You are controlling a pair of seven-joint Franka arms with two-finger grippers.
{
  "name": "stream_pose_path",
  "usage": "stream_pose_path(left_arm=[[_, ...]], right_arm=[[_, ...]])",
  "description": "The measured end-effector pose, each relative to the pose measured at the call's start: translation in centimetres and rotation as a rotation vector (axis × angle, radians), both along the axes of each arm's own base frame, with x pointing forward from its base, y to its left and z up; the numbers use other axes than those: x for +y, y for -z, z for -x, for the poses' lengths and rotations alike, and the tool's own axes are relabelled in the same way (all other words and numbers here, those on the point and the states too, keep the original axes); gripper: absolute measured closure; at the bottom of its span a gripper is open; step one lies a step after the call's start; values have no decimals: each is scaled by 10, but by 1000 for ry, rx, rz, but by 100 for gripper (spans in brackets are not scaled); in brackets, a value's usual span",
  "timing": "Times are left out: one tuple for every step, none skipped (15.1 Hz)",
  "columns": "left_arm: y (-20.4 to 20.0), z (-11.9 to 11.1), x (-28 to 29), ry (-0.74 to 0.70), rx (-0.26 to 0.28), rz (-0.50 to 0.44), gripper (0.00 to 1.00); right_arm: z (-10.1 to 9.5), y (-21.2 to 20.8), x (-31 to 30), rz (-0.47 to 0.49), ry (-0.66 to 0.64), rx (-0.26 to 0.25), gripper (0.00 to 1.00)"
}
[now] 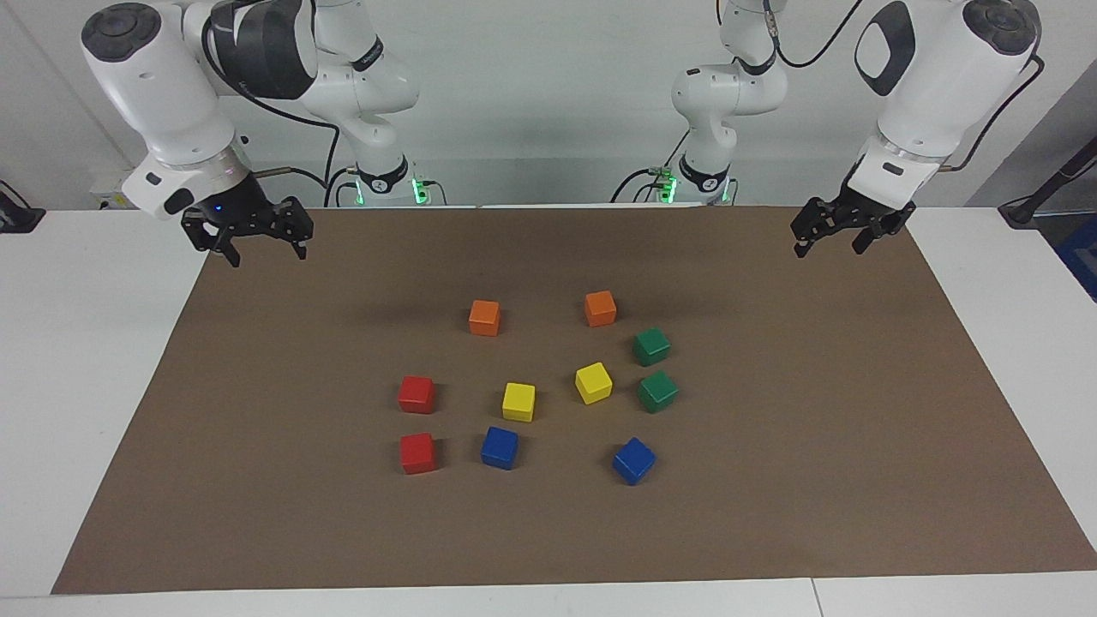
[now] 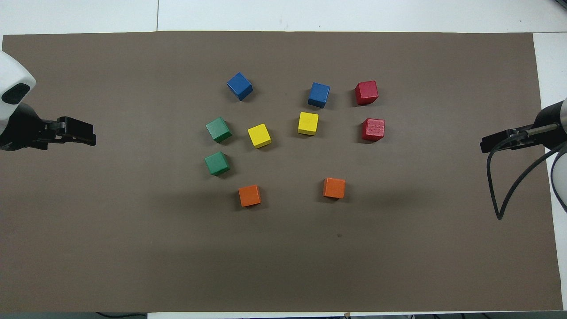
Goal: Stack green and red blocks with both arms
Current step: 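Reach the left gripper to a green cube while the right gripper reaches a red cube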
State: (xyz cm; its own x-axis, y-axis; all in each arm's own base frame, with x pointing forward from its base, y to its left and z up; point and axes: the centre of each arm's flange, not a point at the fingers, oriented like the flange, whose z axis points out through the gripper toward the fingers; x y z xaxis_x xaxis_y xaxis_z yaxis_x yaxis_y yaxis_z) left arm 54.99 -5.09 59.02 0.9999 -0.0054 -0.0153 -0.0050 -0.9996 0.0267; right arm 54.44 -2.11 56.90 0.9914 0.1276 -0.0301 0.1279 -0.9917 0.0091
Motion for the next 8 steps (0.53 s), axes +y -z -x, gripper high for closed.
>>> stream_pose_path(left_arm=[[0, 0, 0, 1, 0, 0, 0], [1, 0, 0, 2, 1, 0, 0], [1, 0, 0, 3, 2, 0, 0], [1, 0, 0, 4, 2, 0, 0], [1, 0, -1, 5, 3, 0, 0], [1, 0, -1, 6, 3, 0, 0], [1, 0, -2, 6, 3, 0, 0], [1, 0, -2, 7, 3, 0, 0]], right_arm=[[0, 0, 0, 0, 0, 0, 0], [0, 0, 0, 0, 0, 0, 0], [0, 0, 0, 0, 0, 0, 0], [0, 0, 0, 0, 0, 0, 0], [0, 0, 0, 0, 0, 0, 0], [0, 0, 0, 0, 0, 0, 0], [0, 0, 1, 0, -1, 0, 0], [0, 0, 1, 0, -1, 0, 0]])
